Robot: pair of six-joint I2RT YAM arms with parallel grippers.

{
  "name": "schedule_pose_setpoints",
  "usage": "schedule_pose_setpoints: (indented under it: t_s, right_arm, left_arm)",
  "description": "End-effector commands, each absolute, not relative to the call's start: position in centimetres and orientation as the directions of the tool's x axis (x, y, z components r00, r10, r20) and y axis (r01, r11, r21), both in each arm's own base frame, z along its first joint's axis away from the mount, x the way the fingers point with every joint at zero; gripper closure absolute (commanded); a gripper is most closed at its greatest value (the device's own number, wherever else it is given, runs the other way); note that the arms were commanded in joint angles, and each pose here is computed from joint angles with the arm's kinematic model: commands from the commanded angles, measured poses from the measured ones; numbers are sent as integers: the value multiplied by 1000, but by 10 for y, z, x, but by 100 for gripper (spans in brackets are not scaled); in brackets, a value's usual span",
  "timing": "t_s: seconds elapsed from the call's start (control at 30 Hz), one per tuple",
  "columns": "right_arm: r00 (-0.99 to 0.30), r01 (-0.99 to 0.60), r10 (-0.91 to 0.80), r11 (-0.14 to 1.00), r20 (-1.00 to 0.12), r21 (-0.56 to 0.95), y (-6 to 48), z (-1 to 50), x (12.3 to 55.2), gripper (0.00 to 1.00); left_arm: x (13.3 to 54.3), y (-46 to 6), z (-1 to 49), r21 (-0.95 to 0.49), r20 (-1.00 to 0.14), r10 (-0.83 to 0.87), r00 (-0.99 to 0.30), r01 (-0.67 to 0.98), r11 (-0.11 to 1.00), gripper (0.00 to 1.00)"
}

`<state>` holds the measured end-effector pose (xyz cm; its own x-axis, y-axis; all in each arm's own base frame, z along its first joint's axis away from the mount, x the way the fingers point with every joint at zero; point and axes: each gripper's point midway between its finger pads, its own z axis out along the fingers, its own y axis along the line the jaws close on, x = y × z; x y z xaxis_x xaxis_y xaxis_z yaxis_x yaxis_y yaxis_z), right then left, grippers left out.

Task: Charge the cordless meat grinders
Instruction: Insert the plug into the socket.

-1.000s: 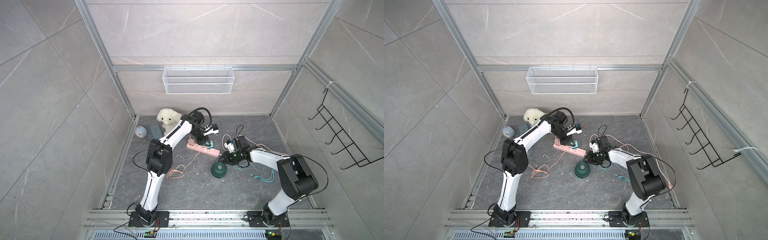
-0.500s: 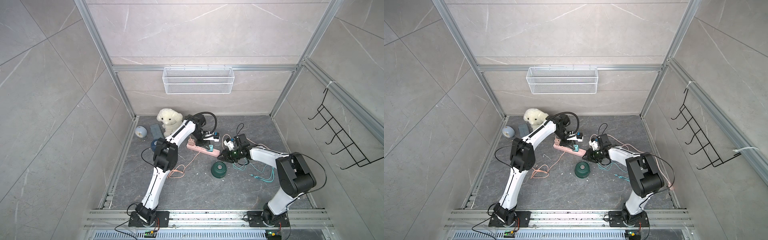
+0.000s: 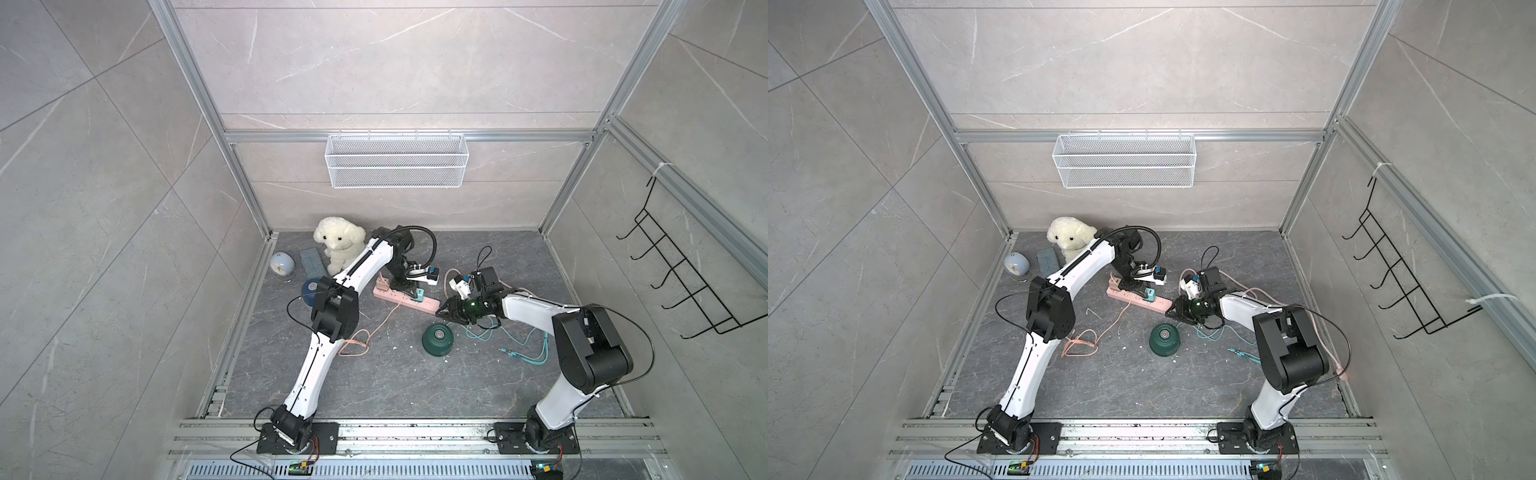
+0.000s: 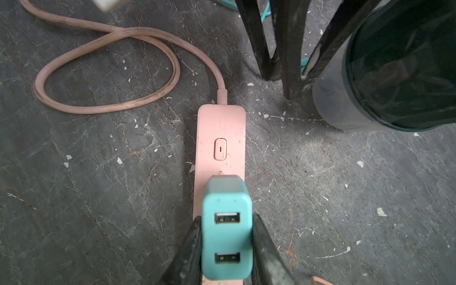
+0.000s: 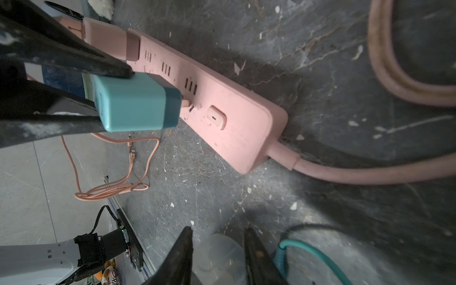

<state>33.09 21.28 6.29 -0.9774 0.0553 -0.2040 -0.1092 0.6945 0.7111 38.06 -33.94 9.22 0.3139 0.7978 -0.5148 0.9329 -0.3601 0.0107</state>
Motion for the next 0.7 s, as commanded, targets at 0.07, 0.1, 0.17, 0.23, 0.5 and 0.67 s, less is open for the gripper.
schedule_pose_setpoints:
  t_s: [0.07, 0.1, 0.17, 0.23, 0.5, 0.67]
  right_arm:
    - [-982, -107, 40, 678, -182, 728, 215, 57, 326, 64]
    - [-982, -108, 40, 676, -183, 729, 215, 57, 326, 64]
    - [-983, -110, 37, 672, -181, 732, 216, 57, 326, 64]
    - [-983, -110, 36, 671, -181, 733, 216, 57, 325, 64]
    - [-983, -115, 29, 664, -179, 739, 217, 57, 324, 64]
    - [-985, -107, 30, 668, -170, 736, 216, 54, 323, 64]
  left_arm:
    - [387, -348, 79, 32, -499, 796, 342, 925, -378, 100]
    - [389, -349, 79, 41, -499, 794, 347, 925, -378, 100]
    - [393, -351, 80, 59, -500, 792, 351, 926, -373, 100]
    - [397, -354, 84, 80, -500, 788, 359, 925, -371, 100]
    - [390, -353, 76, 51, -489, 794, 360, 921, -386, 100]
    - [379, -342, 75, 7, -464, 811, 356, 917, -399, 100]
